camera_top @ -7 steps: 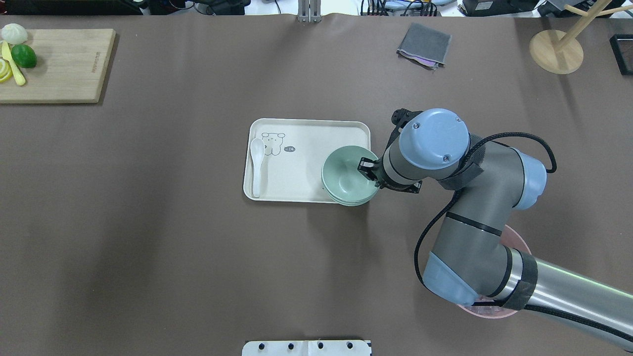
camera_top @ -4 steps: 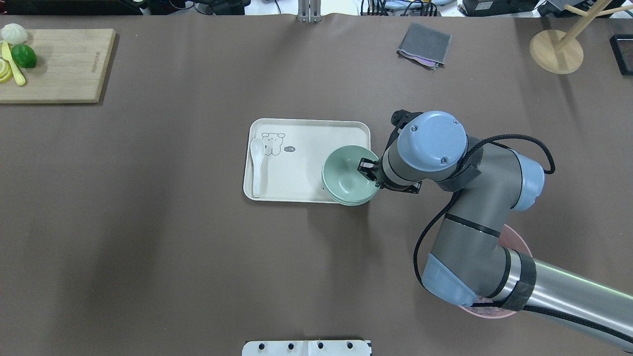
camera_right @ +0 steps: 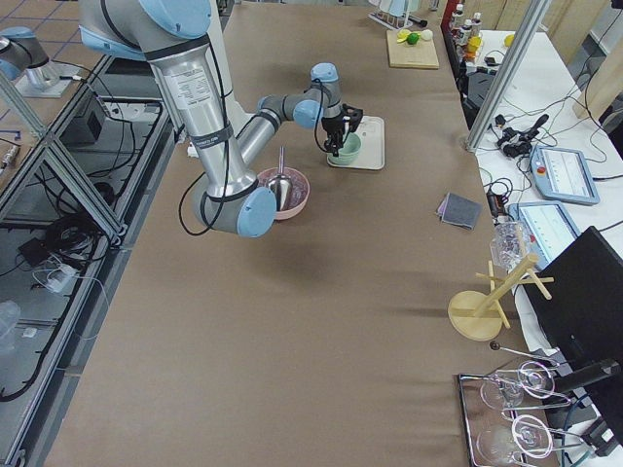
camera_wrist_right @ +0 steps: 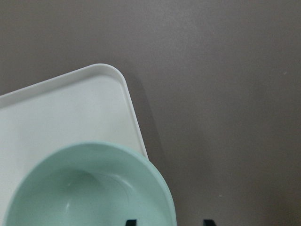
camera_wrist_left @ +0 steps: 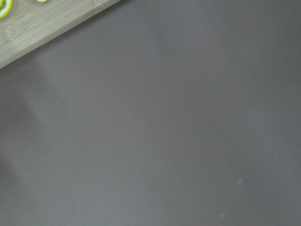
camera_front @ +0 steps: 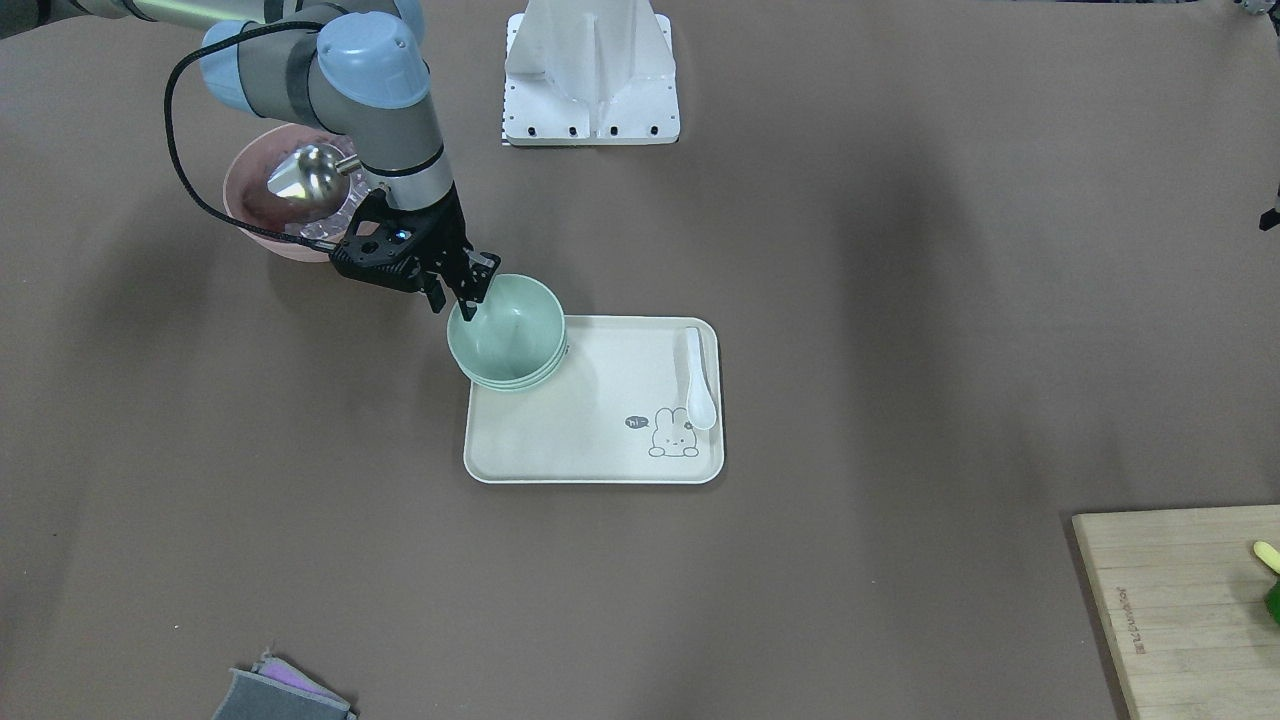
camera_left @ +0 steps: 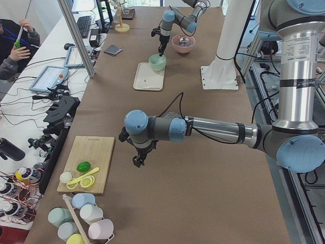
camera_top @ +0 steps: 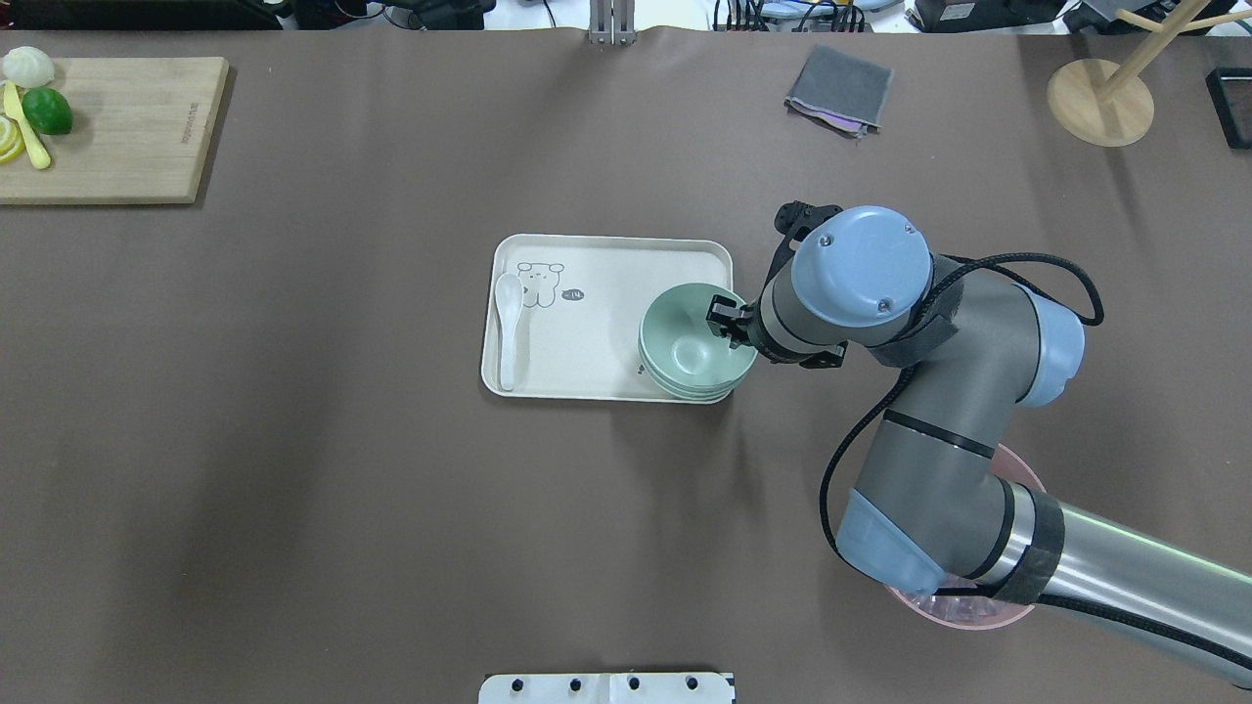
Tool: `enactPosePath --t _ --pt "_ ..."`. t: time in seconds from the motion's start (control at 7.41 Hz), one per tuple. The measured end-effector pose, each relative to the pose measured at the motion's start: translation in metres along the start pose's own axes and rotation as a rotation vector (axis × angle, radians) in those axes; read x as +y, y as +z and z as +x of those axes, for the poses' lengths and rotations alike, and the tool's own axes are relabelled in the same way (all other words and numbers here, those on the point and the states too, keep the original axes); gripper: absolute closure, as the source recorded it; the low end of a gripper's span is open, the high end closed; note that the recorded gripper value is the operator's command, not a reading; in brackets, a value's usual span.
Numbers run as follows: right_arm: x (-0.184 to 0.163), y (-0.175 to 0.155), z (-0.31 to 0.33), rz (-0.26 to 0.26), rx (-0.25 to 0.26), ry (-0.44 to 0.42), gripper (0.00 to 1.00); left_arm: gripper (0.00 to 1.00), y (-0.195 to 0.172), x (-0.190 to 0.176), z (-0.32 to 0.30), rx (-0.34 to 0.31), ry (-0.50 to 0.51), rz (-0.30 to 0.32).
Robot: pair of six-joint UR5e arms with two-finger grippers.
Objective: Stack green bowls together
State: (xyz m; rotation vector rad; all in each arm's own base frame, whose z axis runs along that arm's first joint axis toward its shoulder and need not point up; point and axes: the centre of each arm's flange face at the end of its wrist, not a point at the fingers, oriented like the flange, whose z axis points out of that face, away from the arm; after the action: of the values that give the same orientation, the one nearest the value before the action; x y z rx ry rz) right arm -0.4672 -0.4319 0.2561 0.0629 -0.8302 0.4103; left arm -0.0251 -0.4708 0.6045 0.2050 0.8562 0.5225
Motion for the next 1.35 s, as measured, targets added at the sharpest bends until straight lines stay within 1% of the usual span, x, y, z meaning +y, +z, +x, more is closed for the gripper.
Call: enactPosePath --t 0.14,0.4,0.68,0.81,0.94,1.08,1.35 --pt "-0.014 -0.008 0.000 0.005 -0.007 -0.004 0.00 0.02 0.001 0.001 -0.001 0.001 -0.002 -0.001" --pt "-0.049 -0.023 0.011 -0.006 -0.011 -0.013 0.00 0.02 0.003 0.005 -0.002 -0.001 -0.009 -0.005" --pt "-0.080 -0.031 0.028 0.002 0.015 -0.042 0.00 0.02 0.007 0.012 -0.007 -0.005 -0.026 -0.017" --pt "-0.098 -0.035 0.041 0.009 0.033 -0.075 0.00 0.02 0.013 0.019 -0.012 0.001 -0.053 -0.036" --pt "-0.120 -0.038 0.061 0.013 0.053 -0.113 0.00 0.02 0.016 0.031 -0.024 0.006 -0.103 -0.047" --pt "-0.145 -0.041 0.090 0.012 0.075 -0.162 0.00 0.02 0.005 0.045 -0.040 -0.001 -0.197 -0.037" --pt "-0.198 -0.056 0.166 -0.014 0.106 -0.252 0.00 0.02 -0.014 0.061 -0.053 -0.007 -0.477 -0.022"
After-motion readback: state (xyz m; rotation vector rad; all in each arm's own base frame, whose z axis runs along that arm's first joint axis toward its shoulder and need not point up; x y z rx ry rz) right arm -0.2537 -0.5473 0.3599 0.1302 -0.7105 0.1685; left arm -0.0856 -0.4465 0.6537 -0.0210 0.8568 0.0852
